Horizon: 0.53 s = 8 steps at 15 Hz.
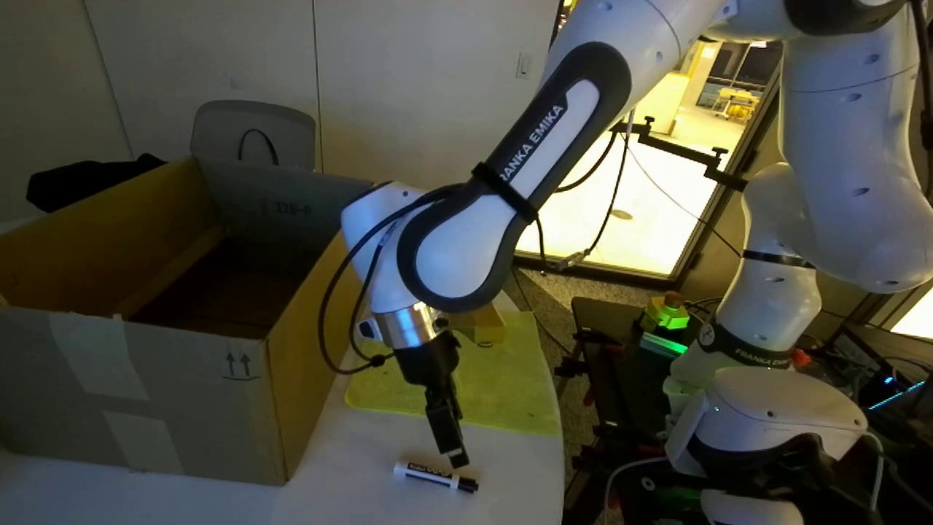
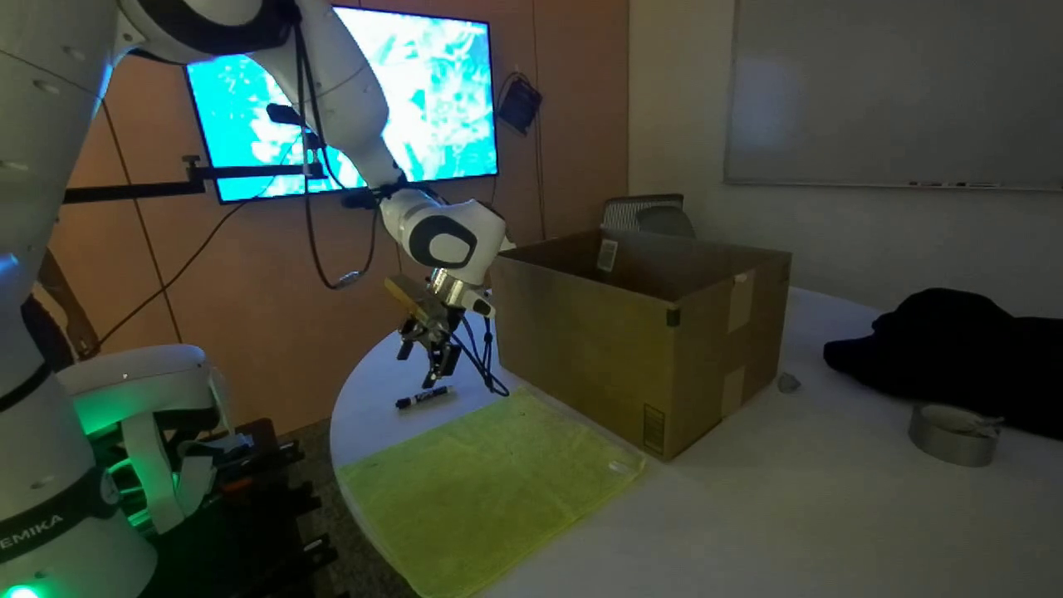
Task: Put the marker on the cloth, then fold the cloth and put it in the box
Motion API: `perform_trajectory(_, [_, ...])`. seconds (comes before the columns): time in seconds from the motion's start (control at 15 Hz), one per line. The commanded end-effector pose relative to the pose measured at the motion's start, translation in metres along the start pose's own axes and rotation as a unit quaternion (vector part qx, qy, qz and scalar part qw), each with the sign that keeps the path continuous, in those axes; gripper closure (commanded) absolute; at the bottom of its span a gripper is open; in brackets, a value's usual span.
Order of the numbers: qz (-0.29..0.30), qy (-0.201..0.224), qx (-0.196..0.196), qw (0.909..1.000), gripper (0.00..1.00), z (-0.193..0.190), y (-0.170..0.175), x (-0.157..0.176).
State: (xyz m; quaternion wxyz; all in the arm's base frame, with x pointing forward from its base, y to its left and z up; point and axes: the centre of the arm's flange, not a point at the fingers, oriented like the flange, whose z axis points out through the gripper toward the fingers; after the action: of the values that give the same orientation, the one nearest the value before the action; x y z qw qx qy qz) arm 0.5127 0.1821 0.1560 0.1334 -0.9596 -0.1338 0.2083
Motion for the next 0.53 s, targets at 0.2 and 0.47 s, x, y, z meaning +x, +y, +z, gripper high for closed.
perform_trajectory(0.2, [0.034,0.039,-0.023,0.9984,0.0,0.031,0.002,0.043])
perform_trajectory(0.47, [0.052,0.062,-0.053,0.9953,0.0,0.045,0.001,0.046])
